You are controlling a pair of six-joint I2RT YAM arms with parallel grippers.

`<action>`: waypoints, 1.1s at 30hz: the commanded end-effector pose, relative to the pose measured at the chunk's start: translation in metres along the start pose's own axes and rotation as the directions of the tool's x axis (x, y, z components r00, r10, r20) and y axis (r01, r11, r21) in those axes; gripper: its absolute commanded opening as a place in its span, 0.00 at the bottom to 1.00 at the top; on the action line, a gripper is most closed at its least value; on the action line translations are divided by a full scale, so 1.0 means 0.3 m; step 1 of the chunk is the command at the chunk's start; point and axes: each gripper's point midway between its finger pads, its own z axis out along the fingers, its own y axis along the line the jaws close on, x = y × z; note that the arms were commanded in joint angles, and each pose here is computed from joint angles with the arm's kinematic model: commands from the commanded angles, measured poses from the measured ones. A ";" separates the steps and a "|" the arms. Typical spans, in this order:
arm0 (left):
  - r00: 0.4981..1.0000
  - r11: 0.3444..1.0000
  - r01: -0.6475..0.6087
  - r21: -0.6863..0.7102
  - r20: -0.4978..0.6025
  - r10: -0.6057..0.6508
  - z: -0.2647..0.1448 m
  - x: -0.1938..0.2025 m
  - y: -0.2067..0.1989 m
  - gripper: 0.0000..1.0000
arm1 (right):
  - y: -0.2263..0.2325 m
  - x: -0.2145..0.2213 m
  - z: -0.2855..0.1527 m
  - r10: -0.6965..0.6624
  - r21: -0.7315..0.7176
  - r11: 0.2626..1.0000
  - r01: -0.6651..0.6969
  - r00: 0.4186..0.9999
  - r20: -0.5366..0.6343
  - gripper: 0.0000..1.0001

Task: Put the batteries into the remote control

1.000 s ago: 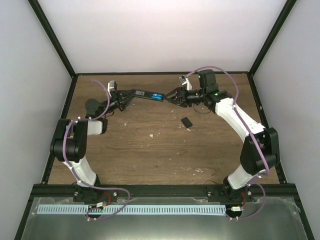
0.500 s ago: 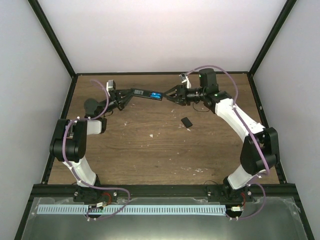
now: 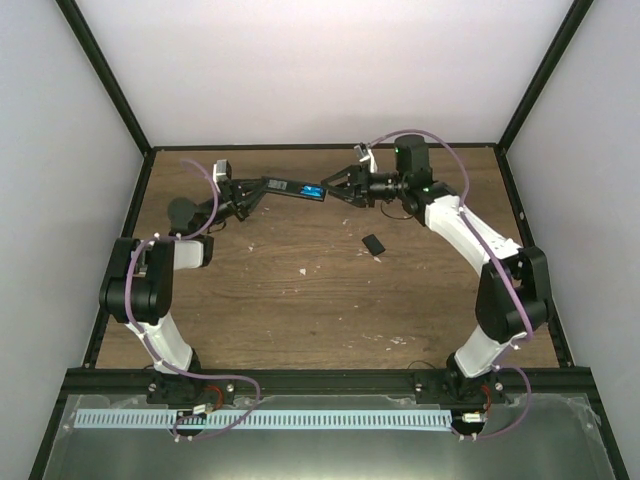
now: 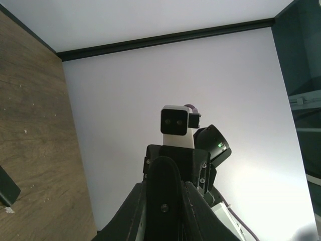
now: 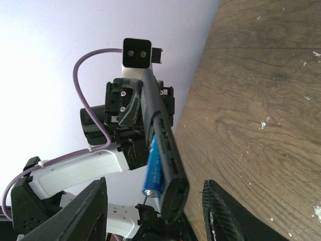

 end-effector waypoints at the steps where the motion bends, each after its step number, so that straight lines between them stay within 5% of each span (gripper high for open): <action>1: 0.996 0.994 -0.092 0.054 -0.003 0.093 0.000 0.001 -0.064 0.00 | -0.002 0.003 0.023 0.007 -0.020 1.000 -0.007 1.000 -0.019 0.44; 33: 0.996 0.995 -0.087 0.055 -0.009 0.088 -0.002 0.006 -0.059 0.00 | 0.042 -0.002 0.068 -0.030 -0.056 0.998 0.028 0.999 -0.034 0.26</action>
